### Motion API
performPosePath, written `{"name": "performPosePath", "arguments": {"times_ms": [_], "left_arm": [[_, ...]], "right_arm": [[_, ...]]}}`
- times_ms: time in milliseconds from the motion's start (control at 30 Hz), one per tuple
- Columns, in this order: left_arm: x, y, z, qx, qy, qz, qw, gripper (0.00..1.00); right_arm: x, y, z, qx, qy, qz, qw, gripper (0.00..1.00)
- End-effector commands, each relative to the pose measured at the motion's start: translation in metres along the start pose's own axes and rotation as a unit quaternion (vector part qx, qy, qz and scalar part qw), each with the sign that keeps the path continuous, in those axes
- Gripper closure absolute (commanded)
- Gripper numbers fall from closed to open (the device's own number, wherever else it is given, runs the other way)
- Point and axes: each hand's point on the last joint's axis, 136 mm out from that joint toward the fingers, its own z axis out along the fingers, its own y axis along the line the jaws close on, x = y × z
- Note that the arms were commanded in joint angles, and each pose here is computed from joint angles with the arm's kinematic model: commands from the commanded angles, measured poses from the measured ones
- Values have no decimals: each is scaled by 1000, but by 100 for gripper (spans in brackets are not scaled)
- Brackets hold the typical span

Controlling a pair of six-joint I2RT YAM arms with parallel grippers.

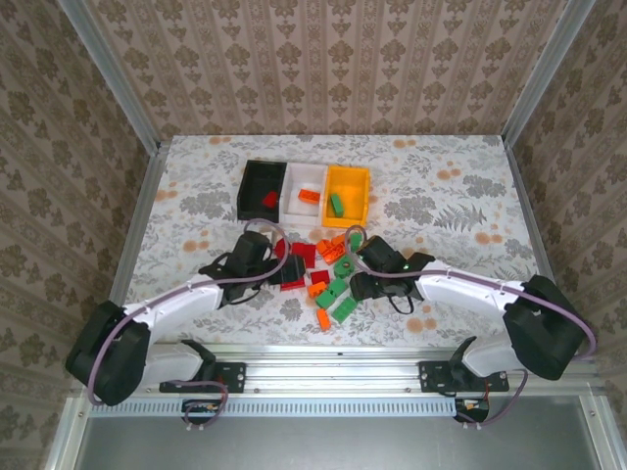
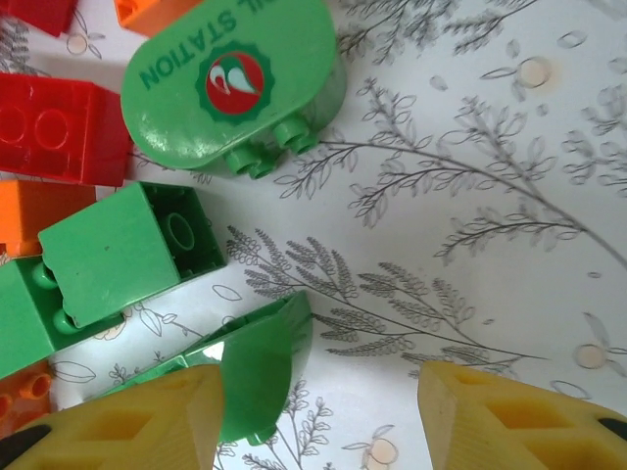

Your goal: Sort the legos into containers by color

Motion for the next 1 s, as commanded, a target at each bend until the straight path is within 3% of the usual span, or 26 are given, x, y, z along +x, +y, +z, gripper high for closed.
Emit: {"name": "performPosePath", "arguments": {"times_ms": [0,233,367,667,967], "left_arm": [[-10,-21,2,27,-13,5,1000,1],[-7,-27,1,29,-10,13,999,1],[-9,-27,0,28,-14,14,999,1],[-8,-28,-1,27,-11,14,999,0],[-9,-33,0,35,-9,17,999,0]], "right_arm": [[3,20,11,-37,9,2,999,43],[15,16,23,-20,29,-14,999,41],[13,3,25,14,19,-20,1000,49],[11,-18,29,64,18,-31,997,51],[11,-20,14,10,10,14,1000,51]]}}
